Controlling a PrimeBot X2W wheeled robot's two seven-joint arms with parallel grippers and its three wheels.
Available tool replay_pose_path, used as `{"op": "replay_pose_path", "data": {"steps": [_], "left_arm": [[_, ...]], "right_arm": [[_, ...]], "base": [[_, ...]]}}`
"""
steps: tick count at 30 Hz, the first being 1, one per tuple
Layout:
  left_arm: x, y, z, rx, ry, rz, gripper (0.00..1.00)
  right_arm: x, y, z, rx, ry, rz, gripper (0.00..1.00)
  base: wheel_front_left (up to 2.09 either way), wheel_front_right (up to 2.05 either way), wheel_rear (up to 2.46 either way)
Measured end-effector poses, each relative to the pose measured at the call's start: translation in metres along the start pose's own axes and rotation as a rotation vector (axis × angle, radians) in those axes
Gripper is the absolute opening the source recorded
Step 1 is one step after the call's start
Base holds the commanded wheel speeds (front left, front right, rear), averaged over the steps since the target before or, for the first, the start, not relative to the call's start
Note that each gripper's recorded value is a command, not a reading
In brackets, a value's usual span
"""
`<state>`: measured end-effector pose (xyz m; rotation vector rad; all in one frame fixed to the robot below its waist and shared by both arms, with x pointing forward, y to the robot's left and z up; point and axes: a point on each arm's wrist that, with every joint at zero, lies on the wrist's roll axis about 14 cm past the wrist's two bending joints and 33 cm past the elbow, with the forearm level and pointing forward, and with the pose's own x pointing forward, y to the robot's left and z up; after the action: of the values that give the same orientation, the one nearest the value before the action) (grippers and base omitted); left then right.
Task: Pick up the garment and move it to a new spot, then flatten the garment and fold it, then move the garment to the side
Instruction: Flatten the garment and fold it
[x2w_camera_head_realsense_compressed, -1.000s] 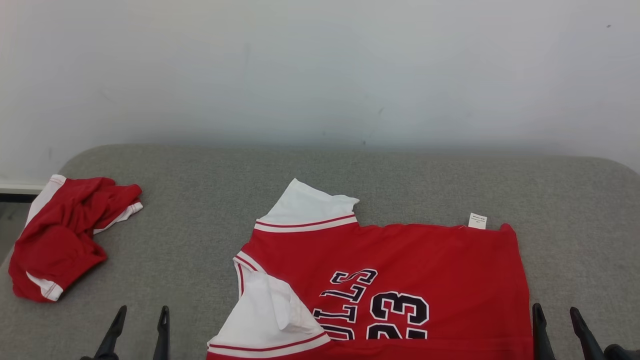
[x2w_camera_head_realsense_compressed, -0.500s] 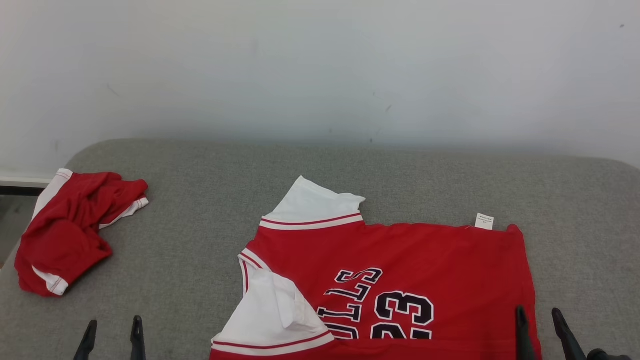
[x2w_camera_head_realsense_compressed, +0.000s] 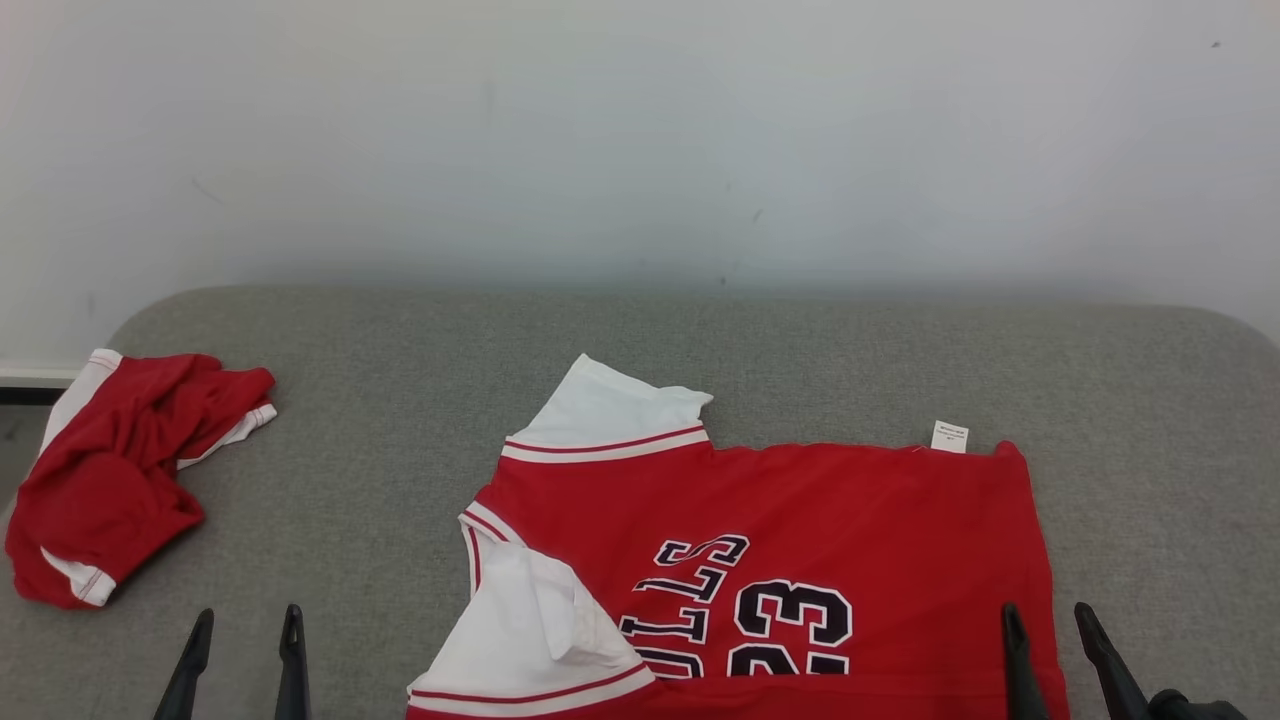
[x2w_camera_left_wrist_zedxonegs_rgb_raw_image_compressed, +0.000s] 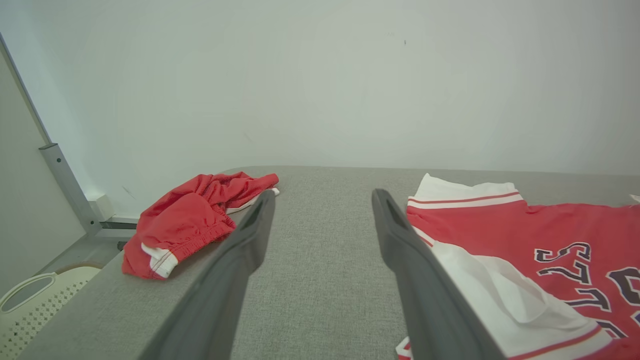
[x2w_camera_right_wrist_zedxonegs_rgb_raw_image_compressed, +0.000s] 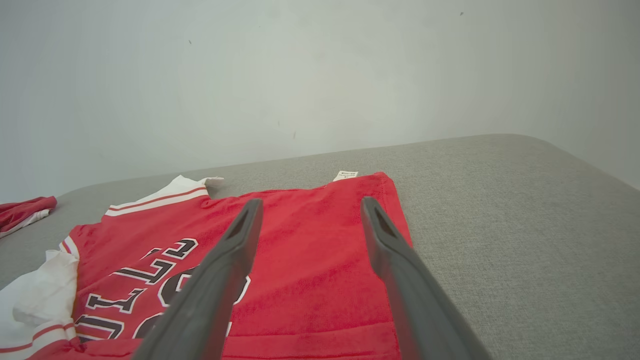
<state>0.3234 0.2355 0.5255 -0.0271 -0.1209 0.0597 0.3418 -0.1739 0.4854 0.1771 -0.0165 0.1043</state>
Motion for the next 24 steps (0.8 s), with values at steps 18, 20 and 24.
{"op": "replay_pose_path", "data": {"steps": [18, 20, 24], "left_arm": [[0.008, -0.011, -0.027, 0.07, 0.079, -0.07, 1.0], [0.013, -0.013, -0.024, 0.068, 0.07, -0.08, 1.0], [0.026, -0.022, -0.02, 0.061, 0.056, -0.121, 1.0]], "right_arm": [[-0.006, -0.004, 0.006, -0.021, -0.019, -0.009, 1.0], [-0.006, -0.005, 0.006, -0.021, -0.018, -0.012, 1.0], [-0.007, -0.01, 0.002, -0.029, -0.002, -0.026, 1.0]], "base": [[0.0, 0.0, 0.0], [0.0, 0.0, 0.0], [0.0, 0.0, 0.0]]}}
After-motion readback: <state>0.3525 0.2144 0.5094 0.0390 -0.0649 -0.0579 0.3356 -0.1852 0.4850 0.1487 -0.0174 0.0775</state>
